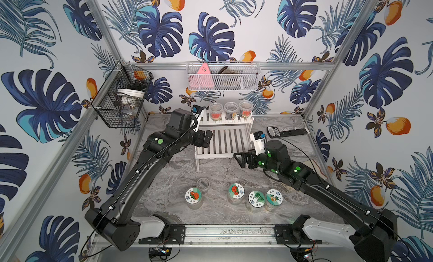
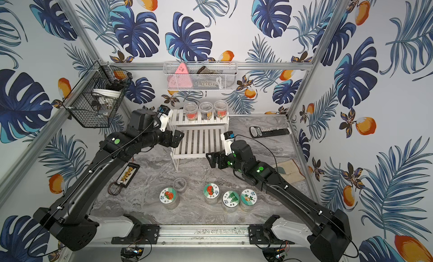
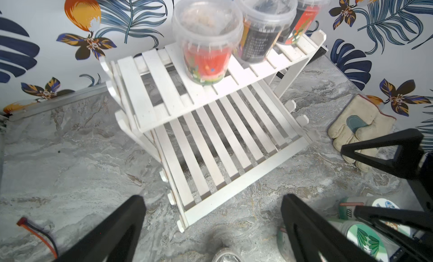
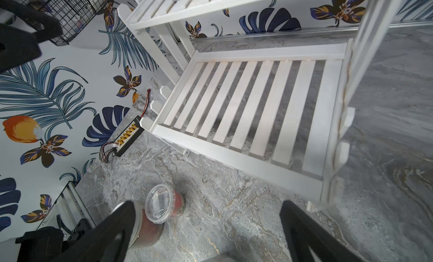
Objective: Place the seed container on the shelf
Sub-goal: Pick up the seed jar at the center of the board.
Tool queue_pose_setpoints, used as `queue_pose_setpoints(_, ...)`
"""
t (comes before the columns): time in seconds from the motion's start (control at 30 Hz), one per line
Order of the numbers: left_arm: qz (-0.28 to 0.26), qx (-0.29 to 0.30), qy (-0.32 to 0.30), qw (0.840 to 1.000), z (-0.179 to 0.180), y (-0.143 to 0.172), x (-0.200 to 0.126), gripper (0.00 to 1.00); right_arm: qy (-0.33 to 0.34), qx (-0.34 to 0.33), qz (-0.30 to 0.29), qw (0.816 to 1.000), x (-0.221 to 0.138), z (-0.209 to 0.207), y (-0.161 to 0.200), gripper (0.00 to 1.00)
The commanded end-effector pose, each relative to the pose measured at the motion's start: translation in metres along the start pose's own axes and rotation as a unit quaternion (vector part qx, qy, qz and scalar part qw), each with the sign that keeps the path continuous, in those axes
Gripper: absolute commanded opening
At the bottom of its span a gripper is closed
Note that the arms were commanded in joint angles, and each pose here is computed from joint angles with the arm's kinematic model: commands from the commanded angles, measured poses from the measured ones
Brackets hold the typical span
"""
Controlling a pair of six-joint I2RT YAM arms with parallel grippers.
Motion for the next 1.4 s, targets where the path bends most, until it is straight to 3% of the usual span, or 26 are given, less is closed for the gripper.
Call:
queue_pose_setpoints(0.0, -0.002, -0.043, -0.007, 0.999, 0.007, 0.016, -0.002, 0.99, -0.102, -0.014, -0.016, 0.995, -0.008, 0.029, 0.001, 1.00)
queue_pose_setpoints(0.1, 0.032, -0.079, -0.011, 0.996, 0.013, 0.045, -0.001, 0.99, -0.197, -0.038, 0.023, 0.979, -0.010, 0.056, 0.017, 1.00)
queue_pose_setpoints(0.3, 0.058, -0.151, -0.044, 0.986, 0.033, 0.100, -0.010, 0.99, -0.286, -0.031, 0.096, 0.953, -0.002, 0.078, 0.044, 1.00)
queue_pose_setpoints(0.43, 0.084, -0.171, -0.078, 0.979, 0.047, 0.131, -0.019, 0.99, -0.238, -0.041, 0.107, 0.965, 0.006, 0.072, 0.053, 1.00)
queue_pose_setpoints(0.57, 0.130, -0.176, -0.061, 0.974, 0.041, 0.157, -0.015, 0.97, -0.207, -0.057, 0.106, 0.971, 0.011, 0.072, 0.060, 1.00)
queue_pose_setpoints(0.77, 0.163, -0.146, -0.073, 0.973, 0.033, 0.177, -0.007, 0.92, -0.174, -0.058, 0.110, 0.977, 0.018, 0.073, 0.070, 1.00)
queue_pose_setpoints(1.0, 0.186, -0.061, -0.091, 0.976, 0.007, 0.200, 0.017, 0.90, -0.033, -0.053, 0.113, 0.992, 0.024, 0.029, 0.078, 1.00)
queue_pose_setpoints(1.1, 0.202, -0.033, -0.129, 0.970, 0.015, 0.209, 0.027, 0.91, -0.035, -0.059, 0.104, 0.992, 0.018, 0.028, 0.077, 1.00)
queue_pose_setpoints(1.37, 0.232, -0.019, -0.122, 0.965, 0.004, 0.223, 0.057, 0.97, -0.060, -0.033, 0.109, 0.992, 0.018, 0.033, 0.088, 1.00)
Point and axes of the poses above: each gripper's point midway between its finger pads, its own x axis out along the fingers, its own z axis along the line the jaws close on, y = z × x, the point moved 2 cm from there along -x, back along the fingers, and after that the axes turned 9 degrees about -x, right-handed, at the moved point
